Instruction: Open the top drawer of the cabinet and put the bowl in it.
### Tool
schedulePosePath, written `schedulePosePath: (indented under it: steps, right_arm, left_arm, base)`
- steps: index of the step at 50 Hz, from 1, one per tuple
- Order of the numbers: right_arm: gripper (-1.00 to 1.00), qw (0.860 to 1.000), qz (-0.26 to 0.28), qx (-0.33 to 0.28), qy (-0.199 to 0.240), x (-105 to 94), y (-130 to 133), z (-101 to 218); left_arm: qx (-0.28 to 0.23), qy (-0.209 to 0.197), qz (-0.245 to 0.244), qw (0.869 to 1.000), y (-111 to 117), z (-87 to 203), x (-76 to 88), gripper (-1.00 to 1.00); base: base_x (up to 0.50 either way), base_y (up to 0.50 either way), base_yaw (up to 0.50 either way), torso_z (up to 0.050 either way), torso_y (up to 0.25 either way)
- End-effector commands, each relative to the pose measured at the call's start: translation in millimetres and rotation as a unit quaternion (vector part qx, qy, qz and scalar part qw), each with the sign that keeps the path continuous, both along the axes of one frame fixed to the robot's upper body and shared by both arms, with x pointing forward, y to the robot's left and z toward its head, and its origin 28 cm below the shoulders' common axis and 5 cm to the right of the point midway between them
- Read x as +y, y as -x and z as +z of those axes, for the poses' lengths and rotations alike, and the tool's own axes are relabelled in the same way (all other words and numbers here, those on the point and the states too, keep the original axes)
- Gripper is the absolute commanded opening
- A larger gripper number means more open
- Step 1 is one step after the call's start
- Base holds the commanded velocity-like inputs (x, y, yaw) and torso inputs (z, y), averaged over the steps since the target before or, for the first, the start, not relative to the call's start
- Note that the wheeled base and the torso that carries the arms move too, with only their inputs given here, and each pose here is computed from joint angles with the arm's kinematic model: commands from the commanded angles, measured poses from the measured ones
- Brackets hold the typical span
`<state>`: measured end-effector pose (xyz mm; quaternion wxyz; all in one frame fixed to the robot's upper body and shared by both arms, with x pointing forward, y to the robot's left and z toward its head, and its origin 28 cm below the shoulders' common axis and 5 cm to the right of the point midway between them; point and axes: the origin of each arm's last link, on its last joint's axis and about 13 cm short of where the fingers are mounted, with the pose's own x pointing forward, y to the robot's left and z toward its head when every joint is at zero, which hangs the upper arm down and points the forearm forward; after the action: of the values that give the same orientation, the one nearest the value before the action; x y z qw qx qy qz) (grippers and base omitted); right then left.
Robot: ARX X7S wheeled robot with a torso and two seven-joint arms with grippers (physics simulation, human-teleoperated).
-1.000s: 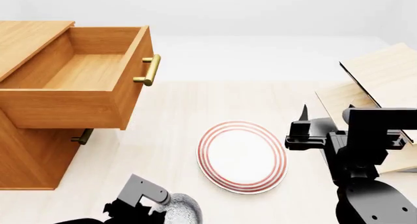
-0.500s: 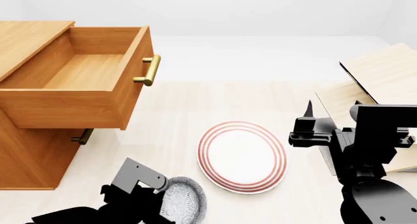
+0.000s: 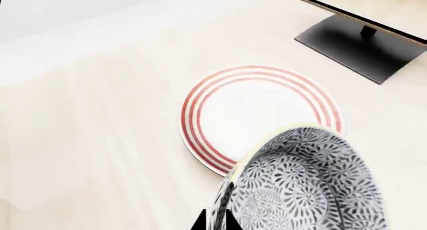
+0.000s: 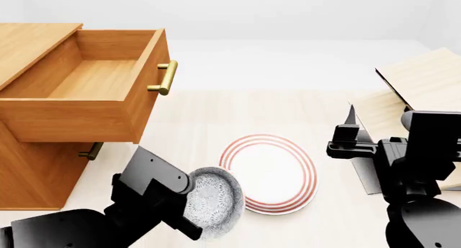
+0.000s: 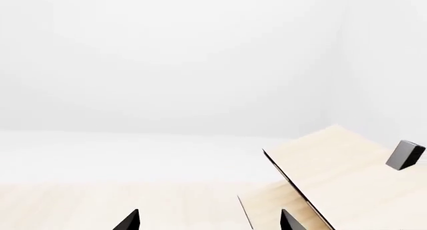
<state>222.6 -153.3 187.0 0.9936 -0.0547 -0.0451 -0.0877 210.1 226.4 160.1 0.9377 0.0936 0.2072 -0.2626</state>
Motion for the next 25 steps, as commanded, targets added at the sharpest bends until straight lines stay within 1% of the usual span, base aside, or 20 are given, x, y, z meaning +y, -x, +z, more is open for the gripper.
schedulePosePath:
  steps: [1, 7, 12, 16, 25]
  right_arm:
    - [1.00, 1.000, -0.008, -0.007, -0.005, -2.9, 3, 3]
    - [1.00, 1.000, -0.009, -0.011, -0.006, -3.2, 6, 5]
    - [1.00, 1.000, -0.015, -0.012, -0.006, -5.5, 8, 6]
    - [1.00, 1.000, -0.017, -0.014, -0.007, -6.4, 9, 6]
    - [1.00, 1.000, -0.016, -0.016, -0.008, -6.1, 10, 7]
  left_arm:
    - [-0.061, 0.003, -0.037, 0.997, 7, 33, -12.7, -1.00]
    - [-0.086, 0.010, -0.047, 0.995, 6, 50, -22.0, -1.00]
    - [-0.105, 0.015, -0.032, 0.994, 0, 62, -25.4, -1.00]
    - [-0.128, 0.028, -0.017, 0.991, -4, 78, -27.0, -1.00]
    - [-0.185, 0.065, 0.018, 0.980, -13, 125, -28.8, -1.00]
  base:
    - [0.00, 0.00, 0.00, 0.000, 0.000]
    - [0.00, 0.00, 0.00, 0.000, 0.000]
    - [0.00, 0.00, 0.00, 0.000, 0.000]
    - [0.00, 0.00, 0.00, 0.000, 0.000]
    - [0.00, 0.00, 0.00, 0.000, 0.000]
